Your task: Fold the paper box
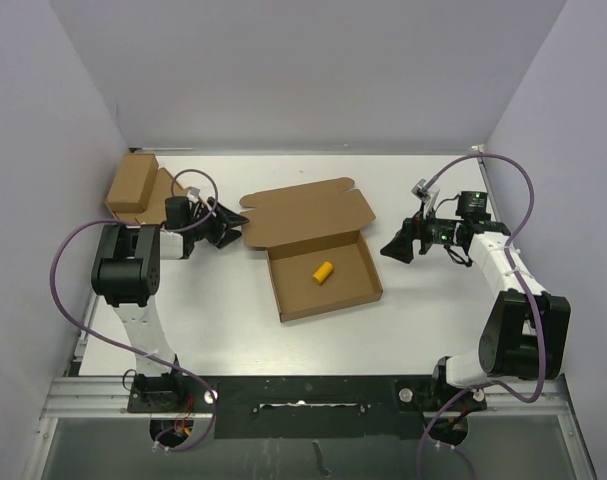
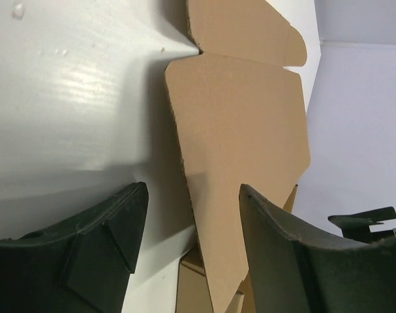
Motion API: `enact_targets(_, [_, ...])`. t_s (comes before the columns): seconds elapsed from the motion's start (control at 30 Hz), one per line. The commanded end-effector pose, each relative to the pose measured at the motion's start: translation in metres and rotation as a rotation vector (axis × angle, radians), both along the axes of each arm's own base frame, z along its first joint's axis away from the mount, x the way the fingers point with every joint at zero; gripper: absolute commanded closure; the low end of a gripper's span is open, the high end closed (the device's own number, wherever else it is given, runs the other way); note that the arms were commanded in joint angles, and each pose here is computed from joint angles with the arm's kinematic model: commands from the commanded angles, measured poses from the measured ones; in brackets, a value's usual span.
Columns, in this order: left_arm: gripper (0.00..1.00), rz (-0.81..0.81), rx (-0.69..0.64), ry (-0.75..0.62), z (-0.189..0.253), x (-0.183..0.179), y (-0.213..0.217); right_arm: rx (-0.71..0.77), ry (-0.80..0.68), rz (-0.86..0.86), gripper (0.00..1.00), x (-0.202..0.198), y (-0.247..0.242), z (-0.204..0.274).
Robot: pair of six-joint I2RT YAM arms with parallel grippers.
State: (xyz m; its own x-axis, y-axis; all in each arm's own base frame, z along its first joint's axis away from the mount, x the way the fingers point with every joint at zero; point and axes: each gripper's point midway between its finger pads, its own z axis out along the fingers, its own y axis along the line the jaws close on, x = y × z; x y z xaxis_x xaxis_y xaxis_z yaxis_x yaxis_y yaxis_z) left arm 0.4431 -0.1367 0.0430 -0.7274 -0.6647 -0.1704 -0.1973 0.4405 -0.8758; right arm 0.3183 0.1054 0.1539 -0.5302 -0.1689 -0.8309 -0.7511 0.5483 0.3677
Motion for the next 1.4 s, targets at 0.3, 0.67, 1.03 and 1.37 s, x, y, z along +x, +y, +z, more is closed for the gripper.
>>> enact_targets(0.3, [0.78, -0.013, -0.009, -0.083, 0.007, 0.032, -0.009, 0.022, -0.06, 0.031, 0.02, 0.003, 0.006, 0.017])
enact_targets(0.67, [1.0, -0.08, 0.074, -0.379, 0.07, 0.026, -0.011, 0.022, -0.06, 0.03, 0.02, 0.004, 0.005, 0.017])
enact_targets(1.03, [1.0, -0.193, 0.21, -0.76, 0.131, -0.008, -0.036, 0.014, -0.061, 0.018, 0.03, 0.008, 0.002, 0.018])
enact_targets(1.37, [1.0, -0.175, 0.329, -1.03, 0.155, -0.044, -0.048, 0.049, -0.048, -0.141, 0.03, 0.035, -0.022, 0.029])
